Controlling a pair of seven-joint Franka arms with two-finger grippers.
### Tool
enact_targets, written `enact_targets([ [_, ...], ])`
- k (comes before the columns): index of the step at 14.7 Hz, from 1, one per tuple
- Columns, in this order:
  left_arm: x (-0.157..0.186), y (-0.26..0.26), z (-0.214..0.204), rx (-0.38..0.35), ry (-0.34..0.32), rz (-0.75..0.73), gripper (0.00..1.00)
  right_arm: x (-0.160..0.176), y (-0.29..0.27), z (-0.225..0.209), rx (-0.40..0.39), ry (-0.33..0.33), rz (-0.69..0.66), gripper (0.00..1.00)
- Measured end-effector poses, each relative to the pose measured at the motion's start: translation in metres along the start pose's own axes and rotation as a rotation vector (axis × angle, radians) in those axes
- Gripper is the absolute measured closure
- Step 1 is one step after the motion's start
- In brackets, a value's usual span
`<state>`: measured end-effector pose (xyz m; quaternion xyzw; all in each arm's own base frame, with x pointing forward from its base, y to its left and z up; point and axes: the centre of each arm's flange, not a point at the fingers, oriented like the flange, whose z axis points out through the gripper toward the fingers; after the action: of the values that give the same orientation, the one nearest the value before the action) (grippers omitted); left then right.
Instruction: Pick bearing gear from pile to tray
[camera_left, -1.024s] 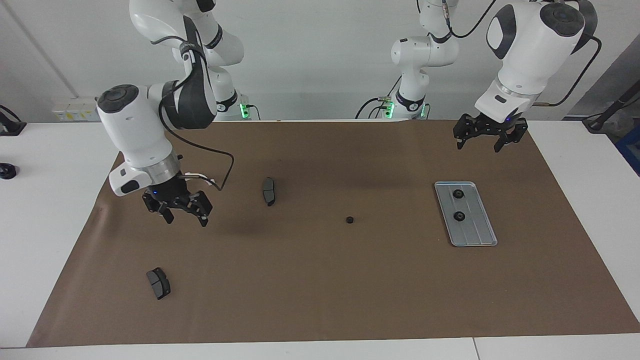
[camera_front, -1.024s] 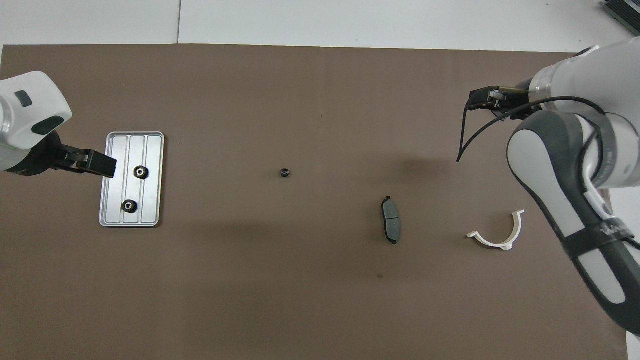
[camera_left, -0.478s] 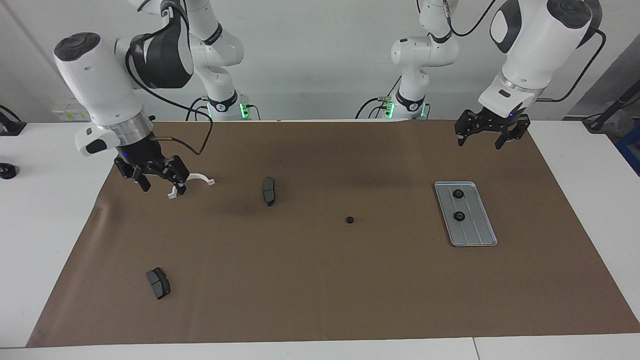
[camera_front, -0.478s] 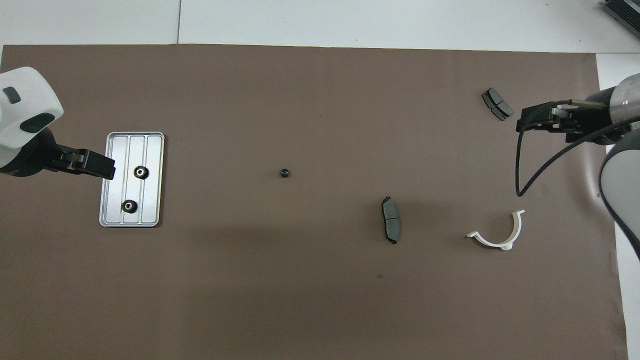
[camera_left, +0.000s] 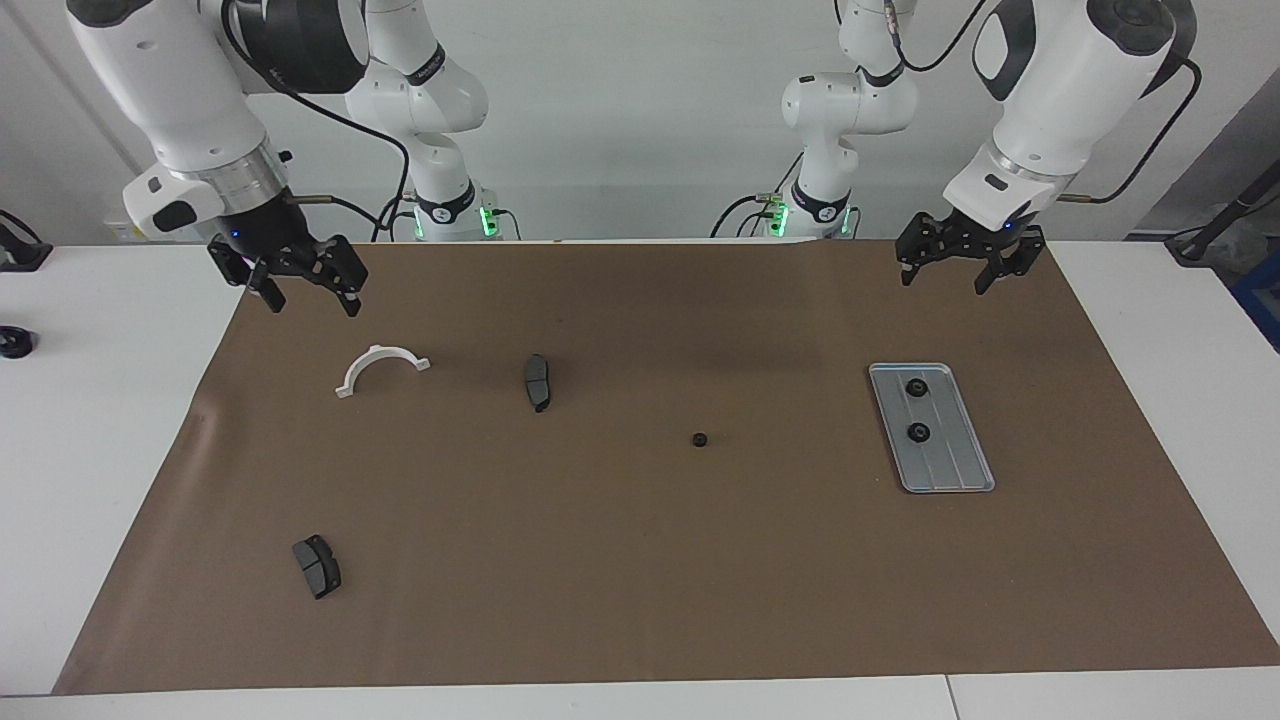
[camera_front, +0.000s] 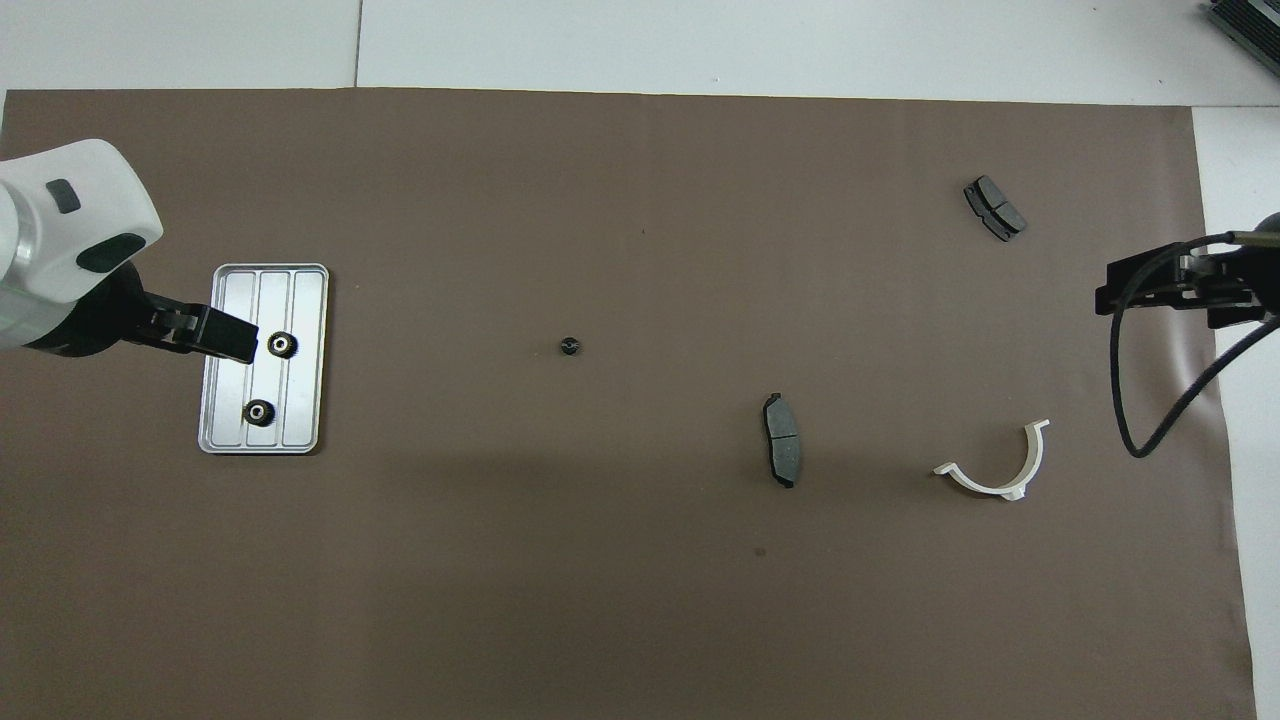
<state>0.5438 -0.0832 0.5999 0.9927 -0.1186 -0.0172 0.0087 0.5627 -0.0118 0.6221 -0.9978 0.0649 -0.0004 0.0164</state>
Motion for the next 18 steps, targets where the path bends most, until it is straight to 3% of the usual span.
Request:
enact_targets([
  [5, 0.0, -0.005, -0.001, 0.0, 0.004, 0.012, 0.0, 0.0, 0.001, 0.004, -0.001, -0.01, 0.001, 0.0],
  [10, 0.011, 0.006, 0.02, -0.001, 0.066, 0.03, 0.0, -0.001, -0.003, 0.005, -0.026, -0.009, -0.043, 0.0],
  [18, 0.069, 0.124, 0.12, -0.062, 0.125, 0.178, 0.0, -0.004, -0.009, 0.008, -0.059, -0.029, -0.028, 0.0],
])
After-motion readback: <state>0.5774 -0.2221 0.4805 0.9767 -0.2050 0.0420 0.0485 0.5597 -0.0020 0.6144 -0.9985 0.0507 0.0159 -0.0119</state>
